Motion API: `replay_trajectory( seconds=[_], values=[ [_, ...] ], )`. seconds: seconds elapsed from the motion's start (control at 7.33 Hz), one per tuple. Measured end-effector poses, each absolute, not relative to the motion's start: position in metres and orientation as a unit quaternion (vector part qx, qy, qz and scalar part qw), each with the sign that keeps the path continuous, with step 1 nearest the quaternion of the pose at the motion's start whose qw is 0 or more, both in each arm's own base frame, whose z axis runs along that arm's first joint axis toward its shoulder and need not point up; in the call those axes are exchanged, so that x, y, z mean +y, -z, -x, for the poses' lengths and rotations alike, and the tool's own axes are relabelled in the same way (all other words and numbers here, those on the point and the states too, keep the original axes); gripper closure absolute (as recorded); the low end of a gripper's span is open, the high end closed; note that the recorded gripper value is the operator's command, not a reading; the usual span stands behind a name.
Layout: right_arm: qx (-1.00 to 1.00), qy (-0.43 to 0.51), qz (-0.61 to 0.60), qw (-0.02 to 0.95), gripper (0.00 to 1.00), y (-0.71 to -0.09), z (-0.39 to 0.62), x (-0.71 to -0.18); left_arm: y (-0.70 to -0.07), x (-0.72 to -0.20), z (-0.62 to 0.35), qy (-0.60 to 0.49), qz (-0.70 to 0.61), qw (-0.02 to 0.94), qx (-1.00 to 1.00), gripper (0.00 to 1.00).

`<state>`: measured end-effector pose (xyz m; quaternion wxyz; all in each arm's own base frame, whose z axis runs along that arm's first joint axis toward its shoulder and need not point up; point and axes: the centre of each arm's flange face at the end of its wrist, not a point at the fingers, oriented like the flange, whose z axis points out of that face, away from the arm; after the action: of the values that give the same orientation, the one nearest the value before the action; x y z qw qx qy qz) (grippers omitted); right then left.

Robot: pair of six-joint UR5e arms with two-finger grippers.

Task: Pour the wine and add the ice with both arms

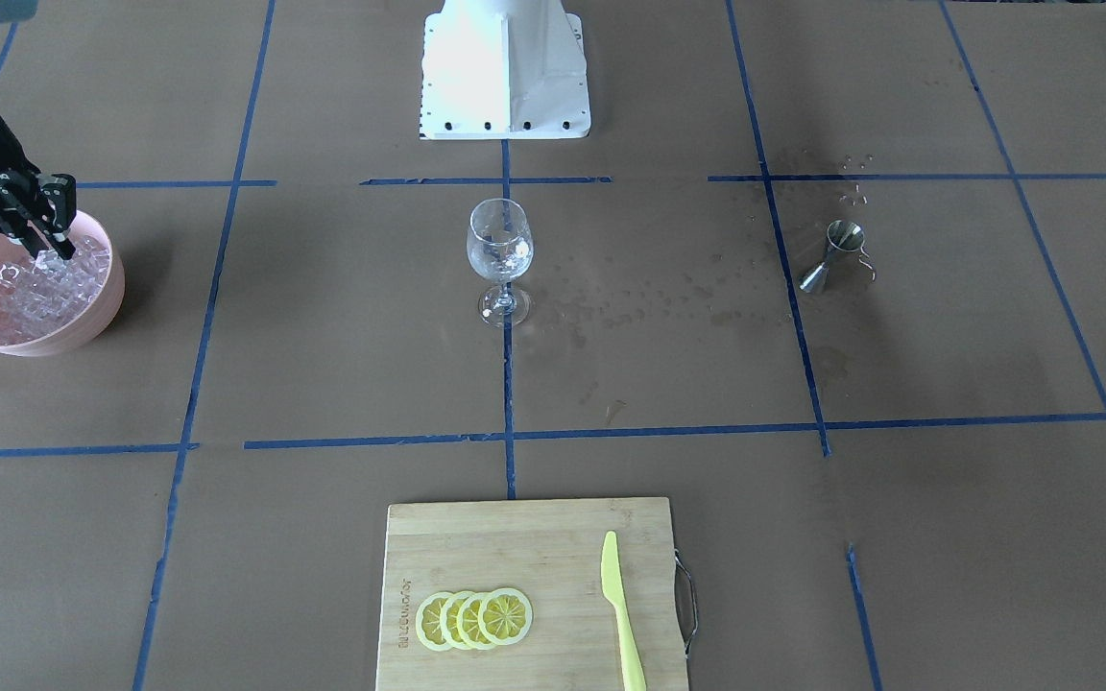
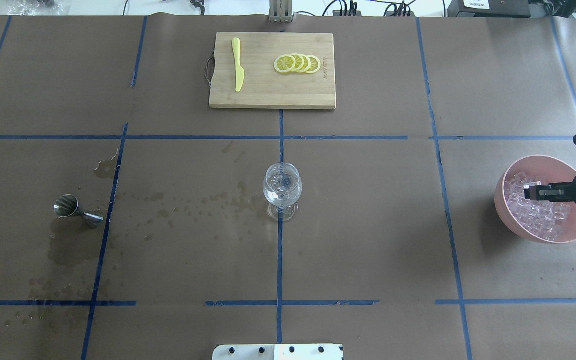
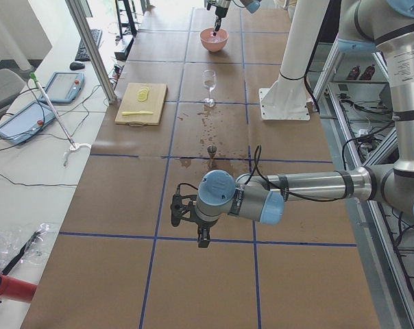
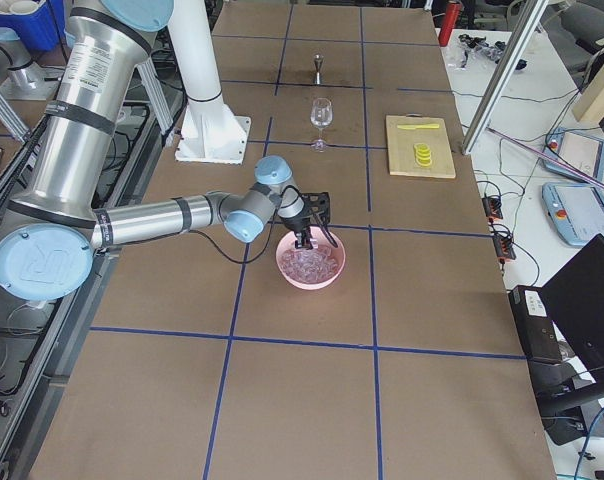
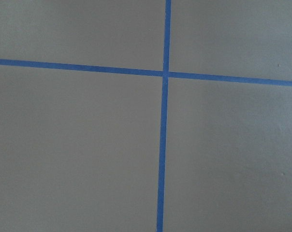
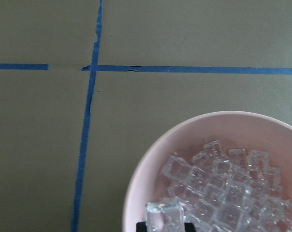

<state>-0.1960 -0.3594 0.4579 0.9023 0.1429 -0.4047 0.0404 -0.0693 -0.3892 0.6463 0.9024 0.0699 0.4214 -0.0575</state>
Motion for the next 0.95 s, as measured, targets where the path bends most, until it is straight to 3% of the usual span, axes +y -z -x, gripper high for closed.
replay_trajectory(
  seconds=[0.55, 0.95],
  values=[
    [-0.422, -0.014, -0.128, 0.898, 1.0, -0.268, 0.271, -0.4, -0.644, -0.39, 0.069, 0.055, -0.072, 0.902, 0.422, 0.0],
    [-0.407, -0.001, -0.108, 0.907, 1.0, -0.149, 0.335, -0.382, -0.643, -0.391, 0.068, 0.053, -0.073, 0.902, 0.422, 0.0]
  ],
)
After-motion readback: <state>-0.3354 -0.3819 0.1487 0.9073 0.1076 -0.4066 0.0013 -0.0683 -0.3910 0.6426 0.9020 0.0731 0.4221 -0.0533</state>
